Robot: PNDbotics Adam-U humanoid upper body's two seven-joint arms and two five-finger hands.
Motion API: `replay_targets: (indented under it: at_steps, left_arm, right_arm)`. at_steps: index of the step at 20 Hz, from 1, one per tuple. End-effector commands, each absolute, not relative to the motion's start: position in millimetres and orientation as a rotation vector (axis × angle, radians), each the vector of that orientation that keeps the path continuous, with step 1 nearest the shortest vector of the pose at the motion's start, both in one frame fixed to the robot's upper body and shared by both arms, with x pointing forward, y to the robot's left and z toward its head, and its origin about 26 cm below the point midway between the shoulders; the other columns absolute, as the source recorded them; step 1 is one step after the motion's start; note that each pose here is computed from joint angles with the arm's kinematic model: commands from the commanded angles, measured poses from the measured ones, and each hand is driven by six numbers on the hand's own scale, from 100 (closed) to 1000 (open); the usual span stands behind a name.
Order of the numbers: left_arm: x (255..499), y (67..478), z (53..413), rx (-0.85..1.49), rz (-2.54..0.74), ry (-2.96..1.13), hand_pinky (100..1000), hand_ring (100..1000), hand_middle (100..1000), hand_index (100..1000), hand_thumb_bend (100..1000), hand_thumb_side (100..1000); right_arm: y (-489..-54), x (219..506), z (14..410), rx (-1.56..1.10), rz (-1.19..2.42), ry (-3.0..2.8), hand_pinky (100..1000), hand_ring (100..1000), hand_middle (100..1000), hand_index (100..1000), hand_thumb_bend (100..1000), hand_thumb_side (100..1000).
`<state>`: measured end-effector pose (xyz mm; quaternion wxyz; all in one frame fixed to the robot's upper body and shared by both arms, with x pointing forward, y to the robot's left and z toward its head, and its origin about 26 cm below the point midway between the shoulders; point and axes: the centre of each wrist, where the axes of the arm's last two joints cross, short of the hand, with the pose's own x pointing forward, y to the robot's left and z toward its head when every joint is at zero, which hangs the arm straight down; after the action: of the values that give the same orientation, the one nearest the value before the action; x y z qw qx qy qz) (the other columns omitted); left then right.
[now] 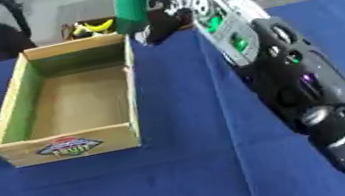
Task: Pick up objects on the table and place them in the box.
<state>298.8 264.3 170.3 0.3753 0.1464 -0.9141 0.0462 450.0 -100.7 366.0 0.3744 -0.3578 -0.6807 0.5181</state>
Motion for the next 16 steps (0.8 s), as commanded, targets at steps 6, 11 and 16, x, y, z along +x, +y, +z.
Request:
replay_targets:
  at_steps: [6,11,16]
  left_arm:
    - [299,263,179,0.357,0.097,-2.374,246,664,674,831,194,909]
    - [300,261,181,0.346,0.095,-2.381,245,664,673,831,193,908]
    - [301,259,182,0.333,0.094,-2.386,245,664,670,831,192,907]
  right_arm:
    - [-61,436,374,-0.91,1.324,-1.829,740,816,549,649,100,268]
    - [-49,439,362,-0.903,1.33,-1.807,740,817,548,648,100,271]
    - [-37,446,342,-0.888,1.333,-1.745,739,820,550,649,100,274]
